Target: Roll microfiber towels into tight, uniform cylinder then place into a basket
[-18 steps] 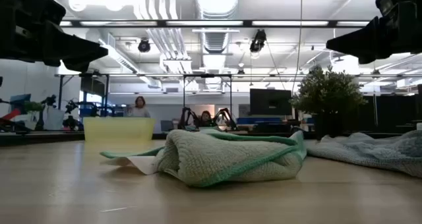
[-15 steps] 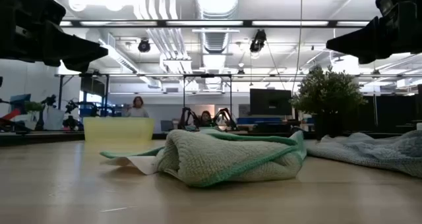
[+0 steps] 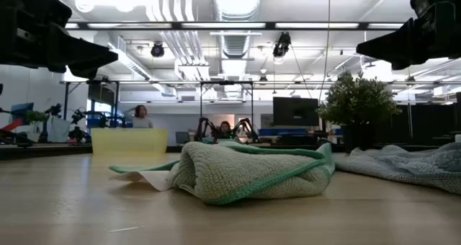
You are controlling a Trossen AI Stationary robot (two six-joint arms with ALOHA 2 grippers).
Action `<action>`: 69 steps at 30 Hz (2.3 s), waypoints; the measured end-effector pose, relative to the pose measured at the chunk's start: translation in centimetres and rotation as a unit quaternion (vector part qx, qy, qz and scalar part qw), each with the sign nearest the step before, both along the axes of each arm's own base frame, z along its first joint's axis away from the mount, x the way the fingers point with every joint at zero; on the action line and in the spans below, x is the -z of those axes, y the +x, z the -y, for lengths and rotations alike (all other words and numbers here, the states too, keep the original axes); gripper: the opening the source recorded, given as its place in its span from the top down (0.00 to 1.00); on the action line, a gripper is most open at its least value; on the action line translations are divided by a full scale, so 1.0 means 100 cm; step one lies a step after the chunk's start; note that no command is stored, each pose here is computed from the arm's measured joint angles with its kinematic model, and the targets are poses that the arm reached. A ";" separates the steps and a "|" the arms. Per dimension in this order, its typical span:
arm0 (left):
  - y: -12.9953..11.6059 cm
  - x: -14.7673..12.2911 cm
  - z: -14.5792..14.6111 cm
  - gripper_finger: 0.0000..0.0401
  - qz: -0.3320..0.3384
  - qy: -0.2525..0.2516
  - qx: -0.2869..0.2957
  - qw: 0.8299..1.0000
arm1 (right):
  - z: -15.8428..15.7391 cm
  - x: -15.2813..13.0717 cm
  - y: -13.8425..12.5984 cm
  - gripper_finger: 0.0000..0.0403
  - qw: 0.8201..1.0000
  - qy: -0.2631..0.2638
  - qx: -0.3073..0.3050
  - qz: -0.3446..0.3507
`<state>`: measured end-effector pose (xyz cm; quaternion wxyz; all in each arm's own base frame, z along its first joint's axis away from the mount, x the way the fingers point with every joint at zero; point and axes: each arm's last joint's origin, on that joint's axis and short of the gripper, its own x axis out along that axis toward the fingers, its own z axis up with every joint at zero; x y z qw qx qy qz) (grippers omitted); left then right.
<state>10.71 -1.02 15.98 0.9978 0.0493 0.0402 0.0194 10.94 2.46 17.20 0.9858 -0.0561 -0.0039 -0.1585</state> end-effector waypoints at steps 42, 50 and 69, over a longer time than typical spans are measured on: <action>0.000 0.000 0.000 0.67 0.000 0.000 0.000 1.000 | 0.000 0.000 0.000 0.89 1.000 0.000 0.000 0.000; 0.000 0.000 0.000 0.67 0.000 0.000 0.000 1.000 | 0.000 0.000 0.000 0.89 1.000 0.000 0.000 0.000; 0.000 -0.005 0.000 0.67 0.026 -0.004 0.000 1.000 | 0.000 -0.001 0.000 0.89 1.000 0.016 0.000 0.010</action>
